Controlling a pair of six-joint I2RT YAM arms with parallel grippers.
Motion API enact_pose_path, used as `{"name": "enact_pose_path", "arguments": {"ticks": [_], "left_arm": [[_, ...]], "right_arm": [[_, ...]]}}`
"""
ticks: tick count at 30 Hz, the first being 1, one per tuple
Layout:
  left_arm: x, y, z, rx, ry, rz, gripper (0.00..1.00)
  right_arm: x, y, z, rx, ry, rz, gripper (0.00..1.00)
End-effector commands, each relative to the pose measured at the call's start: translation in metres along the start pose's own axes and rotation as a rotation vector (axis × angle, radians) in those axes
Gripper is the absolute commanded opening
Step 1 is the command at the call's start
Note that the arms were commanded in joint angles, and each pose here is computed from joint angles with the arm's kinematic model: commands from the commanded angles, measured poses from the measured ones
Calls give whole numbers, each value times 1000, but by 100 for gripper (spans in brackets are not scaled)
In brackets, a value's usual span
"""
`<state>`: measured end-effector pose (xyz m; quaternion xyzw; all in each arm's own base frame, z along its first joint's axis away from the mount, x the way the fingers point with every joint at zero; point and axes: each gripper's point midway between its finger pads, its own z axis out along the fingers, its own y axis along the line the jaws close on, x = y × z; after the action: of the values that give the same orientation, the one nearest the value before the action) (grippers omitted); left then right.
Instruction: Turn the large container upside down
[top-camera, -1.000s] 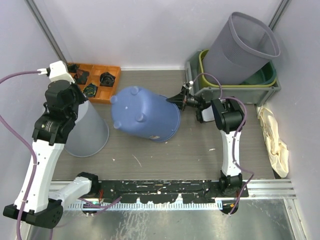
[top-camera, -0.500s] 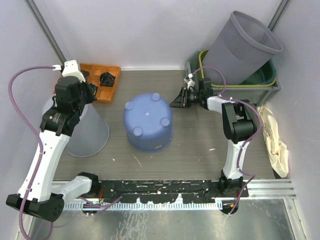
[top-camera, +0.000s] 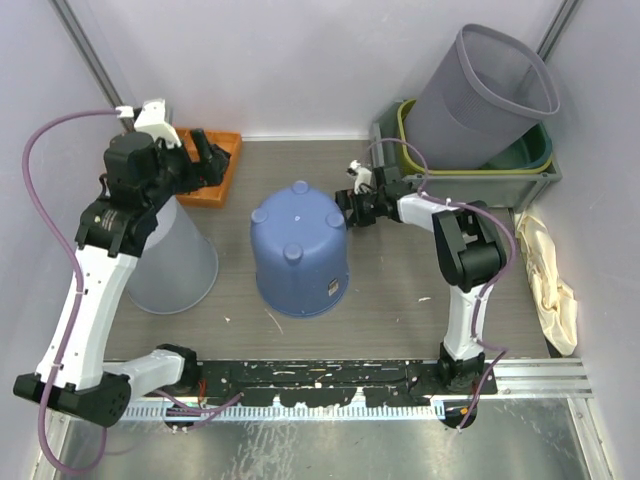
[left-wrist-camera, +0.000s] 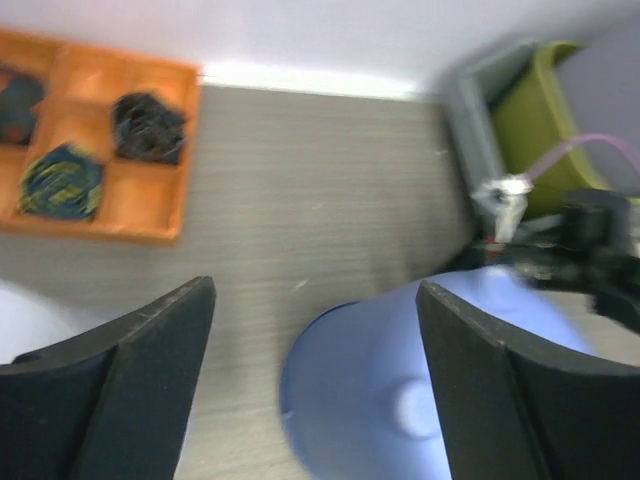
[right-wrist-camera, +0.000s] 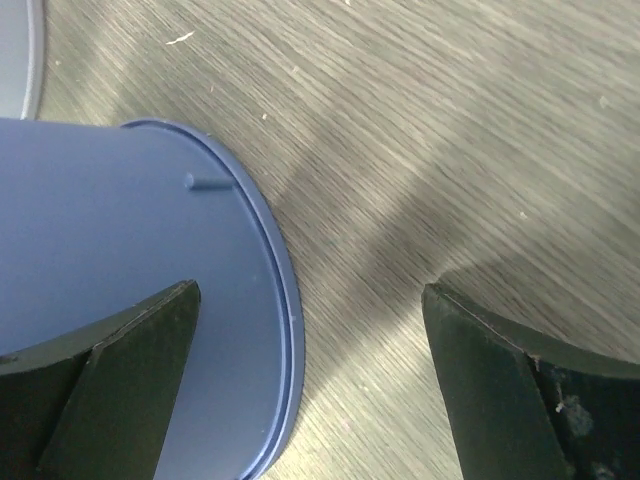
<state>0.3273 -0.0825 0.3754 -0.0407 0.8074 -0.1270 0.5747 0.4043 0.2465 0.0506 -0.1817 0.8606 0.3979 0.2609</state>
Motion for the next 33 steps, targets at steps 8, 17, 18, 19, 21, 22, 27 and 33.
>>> {"name": "enact_pose_path", "arguments": {"ticks": [8,17,18,19,21,22,27,33], "left_arm": [[-107,-177,-38,604,-171,71,93],[-74,-244,-5,698,-60,-67,93],[-64,-253,-5,709,-35,-60,93],[-52,-262,-3,714,-6,-45,93],[-30,-281,-5,714,49,1,93],[-22,-294,-13,730,71,27,93],[24,-314,-10,670,226,71,92],[84,-308,9,509,345,3,91]], "right_arm": [[-149,102,-96,558,-59,-853,100],[-262,143,-331,976,-449,-903,99],[-274,139,-370,1067,-525,-847,99],[-287,144,-415,1156,-636,-784,99],[-294,142,-478,1251,-776,-678,99],[-294,140,-497,1262,-816,-652,99],[-289,121,-505,1182,-783,-658,100],[-269,76,-463,806,-664,-546,100]]}}
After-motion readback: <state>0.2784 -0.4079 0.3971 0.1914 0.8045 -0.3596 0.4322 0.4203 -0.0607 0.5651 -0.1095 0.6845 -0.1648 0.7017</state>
